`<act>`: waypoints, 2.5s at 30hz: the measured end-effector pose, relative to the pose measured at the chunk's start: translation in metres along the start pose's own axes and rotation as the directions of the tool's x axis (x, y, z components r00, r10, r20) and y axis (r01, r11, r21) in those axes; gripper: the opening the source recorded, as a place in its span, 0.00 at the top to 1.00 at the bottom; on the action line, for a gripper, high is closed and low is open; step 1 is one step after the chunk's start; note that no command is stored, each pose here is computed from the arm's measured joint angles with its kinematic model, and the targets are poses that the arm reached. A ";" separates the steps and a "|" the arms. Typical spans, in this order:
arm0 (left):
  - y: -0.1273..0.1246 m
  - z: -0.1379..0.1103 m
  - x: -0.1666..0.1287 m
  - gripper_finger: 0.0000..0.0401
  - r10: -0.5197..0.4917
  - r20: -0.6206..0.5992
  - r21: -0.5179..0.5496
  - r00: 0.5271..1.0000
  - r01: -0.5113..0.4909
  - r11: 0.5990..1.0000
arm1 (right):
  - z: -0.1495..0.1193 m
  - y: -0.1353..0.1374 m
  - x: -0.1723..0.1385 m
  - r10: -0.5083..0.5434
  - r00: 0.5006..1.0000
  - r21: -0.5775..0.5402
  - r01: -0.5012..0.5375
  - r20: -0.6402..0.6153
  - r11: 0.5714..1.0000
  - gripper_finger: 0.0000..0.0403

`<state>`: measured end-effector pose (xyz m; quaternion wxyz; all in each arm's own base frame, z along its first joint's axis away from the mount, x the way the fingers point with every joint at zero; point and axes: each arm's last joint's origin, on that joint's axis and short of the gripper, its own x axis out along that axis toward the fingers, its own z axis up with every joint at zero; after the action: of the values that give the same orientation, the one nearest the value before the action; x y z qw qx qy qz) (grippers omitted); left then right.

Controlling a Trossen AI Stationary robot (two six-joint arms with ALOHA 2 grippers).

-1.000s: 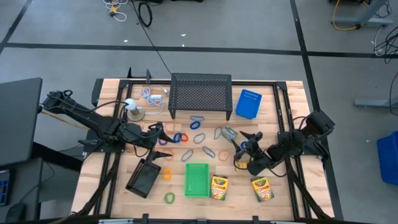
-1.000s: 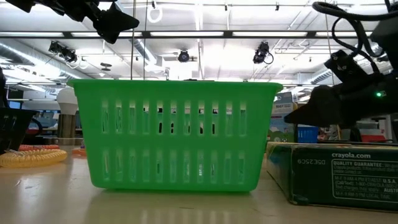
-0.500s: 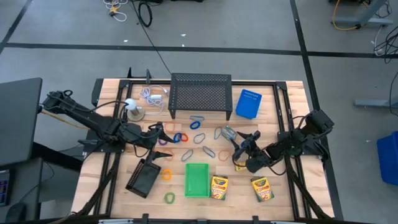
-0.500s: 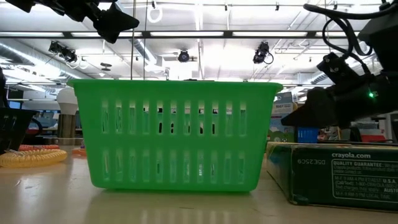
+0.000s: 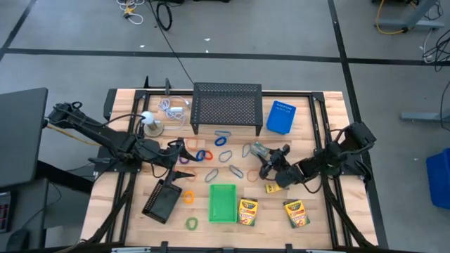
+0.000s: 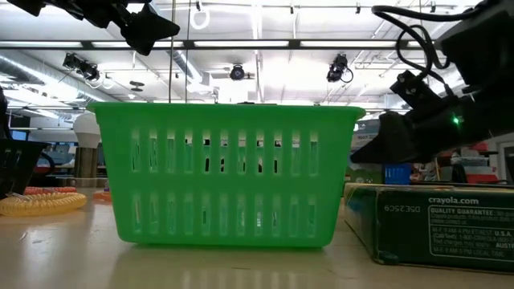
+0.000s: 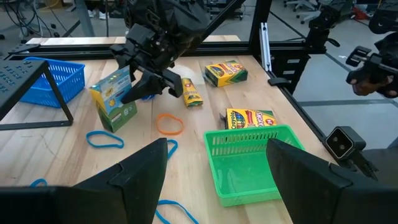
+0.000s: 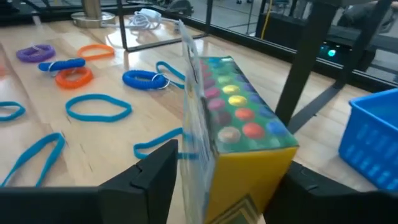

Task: Pick & Place Office Desk Supplies
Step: Put the crayon box into the green bin

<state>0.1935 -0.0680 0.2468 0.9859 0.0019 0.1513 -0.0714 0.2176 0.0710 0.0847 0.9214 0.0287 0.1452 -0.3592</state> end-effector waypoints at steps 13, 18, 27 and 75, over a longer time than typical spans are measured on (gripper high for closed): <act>0.000 0.000 0.000 0.29 0.000 0.000 0.000 1.000 0.000 1.000 | 0.000 0.001 0.001 0.034 0.999 -0.012 -0.034 -0.019 0.999 0.76; 0.001 0.000 0.000 0.29 0.022 0.002 0.006 1.000 -0.022 1.000 | 0.001 0.001 0.001 0.038 0.999 -0.016 -0.038 -0.019 0.999 0.76; 0.003 0.001 0.000 0.29 0.111 0.012 0.010 0.994 -0.111 0.994 | 0.007 0.005 0.001 0.063 0.998 -0.040 -0.062 0.021 0.997 0.76; 0.018 0.011 -0.082 0.29 0.341 0.140 0.024 0.930 -0.347 0.937 | 0.103 0.099 -0.010 0.683 0.701 -0.210 -0.650 0.203 0.730 0.76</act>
<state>0.1218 -0.0388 0.2819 0.9907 0.0474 0.0805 0.0990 0.3022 0.1347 0.1810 0.9994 -0.0257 0.0213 0.0083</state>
